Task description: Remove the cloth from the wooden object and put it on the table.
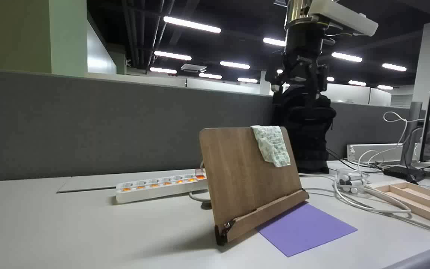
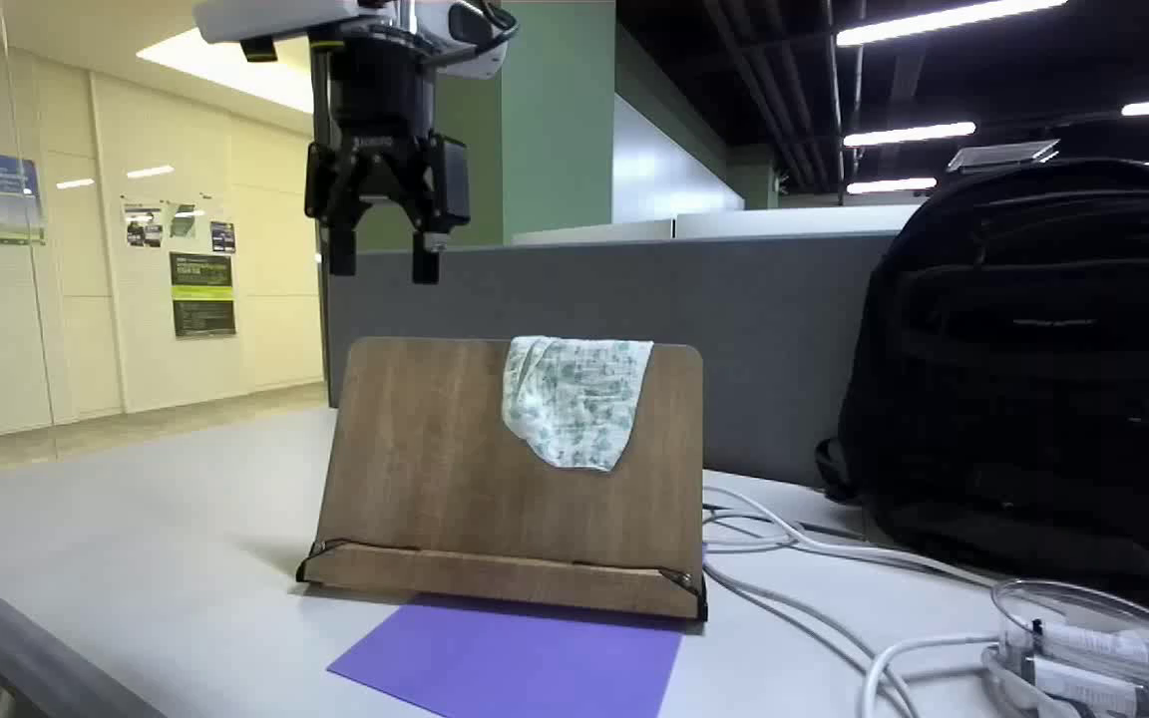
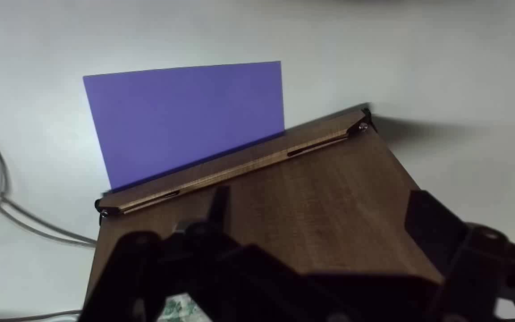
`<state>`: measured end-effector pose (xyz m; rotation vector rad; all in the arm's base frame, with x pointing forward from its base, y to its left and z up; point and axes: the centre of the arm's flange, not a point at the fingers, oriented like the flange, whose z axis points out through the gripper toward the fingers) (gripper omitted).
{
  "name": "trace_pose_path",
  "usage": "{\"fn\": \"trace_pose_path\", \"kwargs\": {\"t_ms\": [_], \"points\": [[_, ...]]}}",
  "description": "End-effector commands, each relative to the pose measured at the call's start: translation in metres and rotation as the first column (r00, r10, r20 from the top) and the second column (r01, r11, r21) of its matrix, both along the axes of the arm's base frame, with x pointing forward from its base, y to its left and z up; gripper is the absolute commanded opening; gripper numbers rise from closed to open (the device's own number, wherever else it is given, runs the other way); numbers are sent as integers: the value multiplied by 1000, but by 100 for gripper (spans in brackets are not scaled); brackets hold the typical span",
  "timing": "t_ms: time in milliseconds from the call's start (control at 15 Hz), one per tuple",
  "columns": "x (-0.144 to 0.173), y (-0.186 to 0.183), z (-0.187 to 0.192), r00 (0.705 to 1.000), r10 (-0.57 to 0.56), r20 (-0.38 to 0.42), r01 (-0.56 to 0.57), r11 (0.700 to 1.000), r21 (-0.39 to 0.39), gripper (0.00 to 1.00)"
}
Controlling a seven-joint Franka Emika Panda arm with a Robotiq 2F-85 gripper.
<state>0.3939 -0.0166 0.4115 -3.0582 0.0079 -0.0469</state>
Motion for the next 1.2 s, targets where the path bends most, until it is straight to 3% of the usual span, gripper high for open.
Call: {"fn": "trace_pose_path", "kwargs": {"t_ms": [0, 600, 867, 1133], "points": [[0, 0, 0, 1000, 0, -1, 0, 1000, 0, 100], [0, 0, 0, 1000, 0, -1, 0, 1000, 0, 100], [21, -18, 2, 989, -52, 140, 68, 992, -109, 100], [48, -50, 1, 936, -89, 341, 157, 971, -180, 100]]}}
